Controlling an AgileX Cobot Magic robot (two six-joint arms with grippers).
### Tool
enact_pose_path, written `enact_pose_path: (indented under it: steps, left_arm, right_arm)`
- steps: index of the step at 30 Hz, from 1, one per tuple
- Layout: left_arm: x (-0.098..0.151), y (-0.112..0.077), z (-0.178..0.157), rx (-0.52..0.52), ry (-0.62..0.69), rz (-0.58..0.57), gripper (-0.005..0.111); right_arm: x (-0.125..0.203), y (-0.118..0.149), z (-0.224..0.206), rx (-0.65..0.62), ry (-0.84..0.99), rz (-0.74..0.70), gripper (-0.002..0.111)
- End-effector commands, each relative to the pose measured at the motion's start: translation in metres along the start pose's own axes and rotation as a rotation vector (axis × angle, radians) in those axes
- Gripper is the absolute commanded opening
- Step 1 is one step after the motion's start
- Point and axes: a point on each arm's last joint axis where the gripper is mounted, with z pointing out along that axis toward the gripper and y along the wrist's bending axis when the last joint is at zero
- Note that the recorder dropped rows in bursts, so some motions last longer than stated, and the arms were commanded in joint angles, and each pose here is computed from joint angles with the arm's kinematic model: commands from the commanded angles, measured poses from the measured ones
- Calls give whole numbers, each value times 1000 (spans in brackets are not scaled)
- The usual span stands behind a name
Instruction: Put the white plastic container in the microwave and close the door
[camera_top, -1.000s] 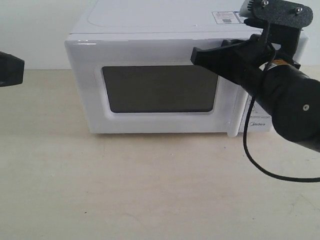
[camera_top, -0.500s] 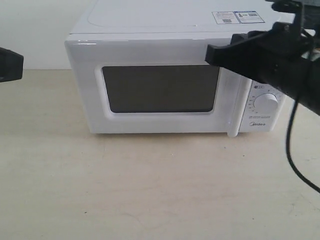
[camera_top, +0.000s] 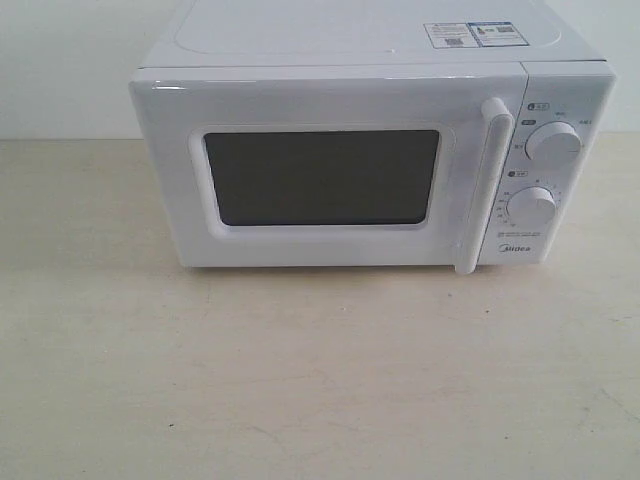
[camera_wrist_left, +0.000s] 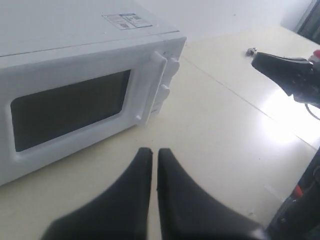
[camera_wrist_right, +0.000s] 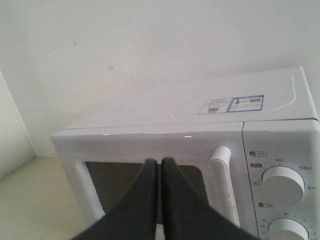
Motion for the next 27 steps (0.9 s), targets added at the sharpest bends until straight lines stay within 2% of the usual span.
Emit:
enact_pose_path:
  steps: [1, 6, 10, 14, 18, 27]
  left_arm:
    - [9, -3, -14, 12, -121, -38, 4]
    - [14, -8, -28, 33, -208, -53, 4]
    - [18, -14, -32, 100, -226, -122, 4]
    - [23, -10, -29, 87, -230, -130, 4]
    - [26, -14, -27, 140, -202, -208, 4]
    - [28, -15, -27, 148, -183, -206, 4]
  right_arm:
    - [-4, 0, -26, -59, -74, 6, 0]
    - [-8, 2, -40, -106, -112, 14, 0]
    - [-4, 6, -43, -151, -74, 11, 0]
    - [-1, 8, -43, -172, -44, 10, 0]
    - [-1, 8, -43, -172, -44, 10, 0]
    - [-1, 8, -43, -175, -39, 13, 0]
